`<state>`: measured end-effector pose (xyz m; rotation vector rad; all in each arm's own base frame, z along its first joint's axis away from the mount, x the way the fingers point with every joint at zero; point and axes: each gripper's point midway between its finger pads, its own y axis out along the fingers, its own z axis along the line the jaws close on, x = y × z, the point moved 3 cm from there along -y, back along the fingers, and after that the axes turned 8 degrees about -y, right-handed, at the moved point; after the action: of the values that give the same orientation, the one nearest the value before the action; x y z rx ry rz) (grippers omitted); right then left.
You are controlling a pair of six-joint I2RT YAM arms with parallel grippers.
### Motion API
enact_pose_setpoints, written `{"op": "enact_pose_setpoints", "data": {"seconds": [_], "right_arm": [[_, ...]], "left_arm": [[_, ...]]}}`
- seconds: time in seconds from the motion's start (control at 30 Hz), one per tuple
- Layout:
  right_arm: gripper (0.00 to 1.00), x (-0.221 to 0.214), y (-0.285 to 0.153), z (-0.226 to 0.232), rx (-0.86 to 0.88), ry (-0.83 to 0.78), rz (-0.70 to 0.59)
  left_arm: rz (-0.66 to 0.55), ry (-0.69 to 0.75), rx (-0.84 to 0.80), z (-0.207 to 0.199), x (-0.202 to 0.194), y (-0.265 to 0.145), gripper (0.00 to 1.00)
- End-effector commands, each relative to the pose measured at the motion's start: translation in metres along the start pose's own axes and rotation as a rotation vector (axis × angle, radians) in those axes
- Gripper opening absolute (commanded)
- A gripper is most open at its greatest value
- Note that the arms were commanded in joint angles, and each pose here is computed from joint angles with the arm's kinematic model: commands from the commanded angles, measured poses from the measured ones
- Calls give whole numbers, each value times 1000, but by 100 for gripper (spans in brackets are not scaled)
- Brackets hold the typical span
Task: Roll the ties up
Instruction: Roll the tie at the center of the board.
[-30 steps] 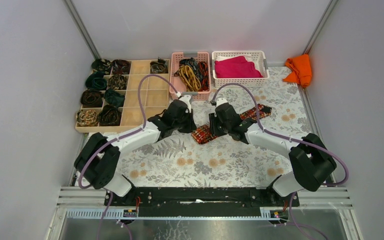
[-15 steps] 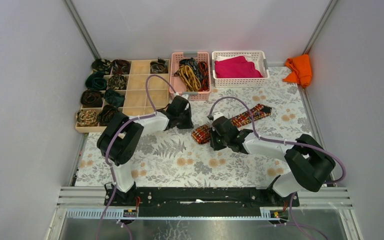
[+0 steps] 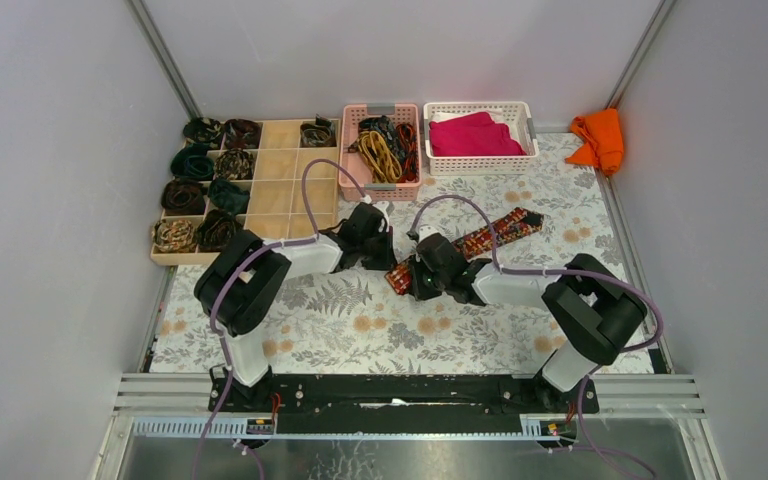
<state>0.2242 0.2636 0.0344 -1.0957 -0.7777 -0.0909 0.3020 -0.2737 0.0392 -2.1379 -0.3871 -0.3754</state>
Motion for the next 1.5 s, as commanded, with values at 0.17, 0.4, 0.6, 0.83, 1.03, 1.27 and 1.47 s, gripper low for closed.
{"op": "enact_pose_setpoints", "data": {"seconds": [0.17,0.4,0.6,0.83,1.03,1.27,1.47], "right_arm": [[0,9,12,10,22,4,-11],[1,10,0,12,10,-10,-15],[11,10,-35,3,-118,-91,-15],[20,39,-69,0,-201,-189,-73],[38,65,-75,13,-198,-293,-99],[55,70,-51,29,-235,-471,-15],[59,68,-33,33,-262,-543,23]], "left_arm": [[30,67,-23,-7,-24,1,0],[-8,83,90,4,-8,5,0],[-153,22,210,15,40,-12,0],[-359,-34,254,4,86,-55,4],[-519,-93,240,2,85,-119,8],[-595,-106,265,16,68,-163,11],[-601,-98,283,22,63,-168,10]]}}
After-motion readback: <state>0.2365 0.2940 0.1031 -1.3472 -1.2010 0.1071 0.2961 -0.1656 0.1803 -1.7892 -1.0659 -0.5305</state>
